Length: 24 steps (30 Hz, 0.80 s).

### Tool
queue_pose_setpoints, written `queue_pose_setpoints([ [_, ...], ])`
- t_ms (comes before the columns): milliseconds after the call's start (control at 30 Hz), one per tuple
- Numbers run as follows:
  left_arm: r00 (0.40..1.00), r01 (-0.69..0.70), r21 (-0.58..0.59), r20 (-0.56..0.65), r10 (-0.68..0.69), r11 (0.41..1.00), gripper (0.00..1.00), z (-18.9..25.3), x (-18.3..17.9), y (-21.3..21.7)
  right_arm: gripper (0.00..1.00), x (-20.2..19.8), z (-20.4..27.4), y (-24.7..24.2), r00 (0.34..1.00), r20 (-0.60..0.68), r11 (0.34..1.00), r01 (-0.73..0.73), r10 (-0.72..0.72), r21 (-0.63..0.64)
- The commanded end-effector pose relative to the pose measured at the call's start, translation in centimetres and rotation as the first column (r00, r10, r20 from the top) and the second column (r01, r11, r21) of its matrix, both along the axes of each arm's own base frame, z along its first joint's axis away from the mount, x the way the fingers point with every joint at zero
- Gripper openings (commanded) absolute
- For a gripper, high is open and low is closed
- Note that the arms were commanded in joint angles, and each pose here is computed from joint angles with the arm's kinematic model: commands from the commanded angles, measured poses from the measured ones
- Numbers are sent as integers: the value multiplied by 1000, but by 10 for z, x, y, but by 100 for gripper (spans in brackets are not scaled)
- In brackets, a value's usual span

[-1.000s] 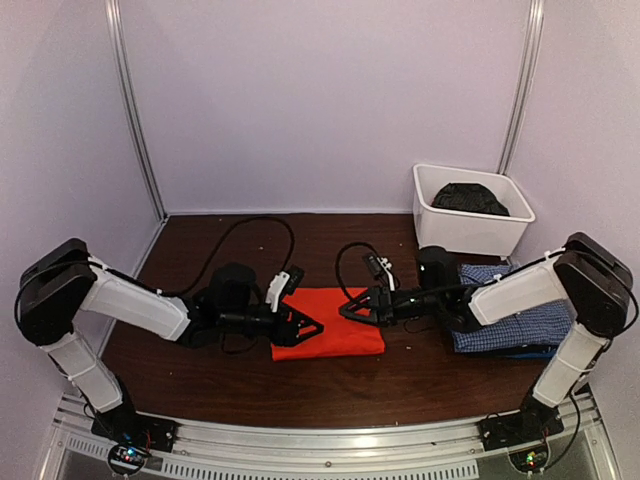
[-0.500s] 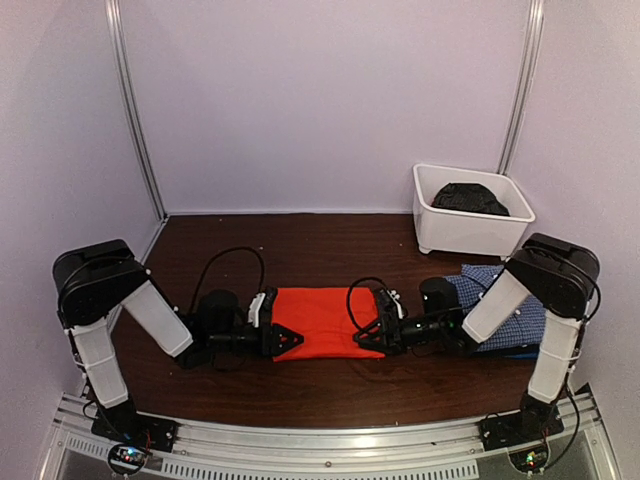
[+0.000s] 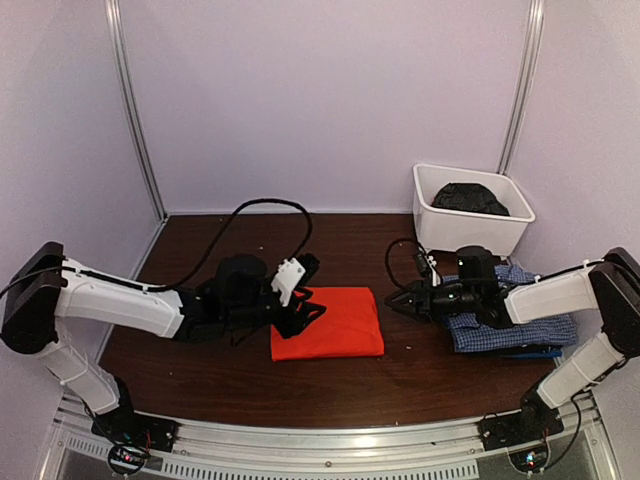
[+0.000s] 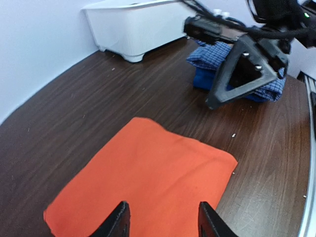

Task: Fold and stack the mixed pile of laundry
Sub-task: Adjust the square-folded T-shirt at the center of the board, then pick up the square-folded T-shirt from the center of the board.

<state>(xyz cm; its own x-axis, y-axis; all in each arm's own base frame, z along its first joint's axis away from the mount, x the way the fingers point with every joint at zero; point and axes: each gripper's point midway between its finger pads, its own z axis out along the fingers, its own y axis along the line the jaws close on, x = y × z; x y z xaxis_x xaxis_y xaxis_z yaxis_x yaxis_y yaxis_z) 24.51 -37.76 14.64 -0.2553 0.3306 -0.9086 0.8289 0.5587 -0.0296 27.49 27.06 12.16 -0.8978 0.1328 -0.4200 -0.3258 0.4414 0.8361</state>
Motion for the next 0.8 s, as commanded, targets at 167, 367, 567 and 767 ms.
queue_pose_setpoints([
  [167,886,188,545,264,-380,817,42,-57,-32,-80,45,-8,-37,-38,987,-109,990,106,-115,-90],
  [367,838,219,671,243,-489,708,37,-97,-40,-104,45,-12,-45,-46,981,-142,989,122,-132,-80],
  [567,825,215,749,205,-527,627,34,-127,-39,-100,49,-16,-47,-45,976,-172,990,125,-133,-61],
  [767,827,194,737,231,-512,647,7,-122,-36,-103,53,-15,-51,-35,974,-192,991,112,-123,-66],
])
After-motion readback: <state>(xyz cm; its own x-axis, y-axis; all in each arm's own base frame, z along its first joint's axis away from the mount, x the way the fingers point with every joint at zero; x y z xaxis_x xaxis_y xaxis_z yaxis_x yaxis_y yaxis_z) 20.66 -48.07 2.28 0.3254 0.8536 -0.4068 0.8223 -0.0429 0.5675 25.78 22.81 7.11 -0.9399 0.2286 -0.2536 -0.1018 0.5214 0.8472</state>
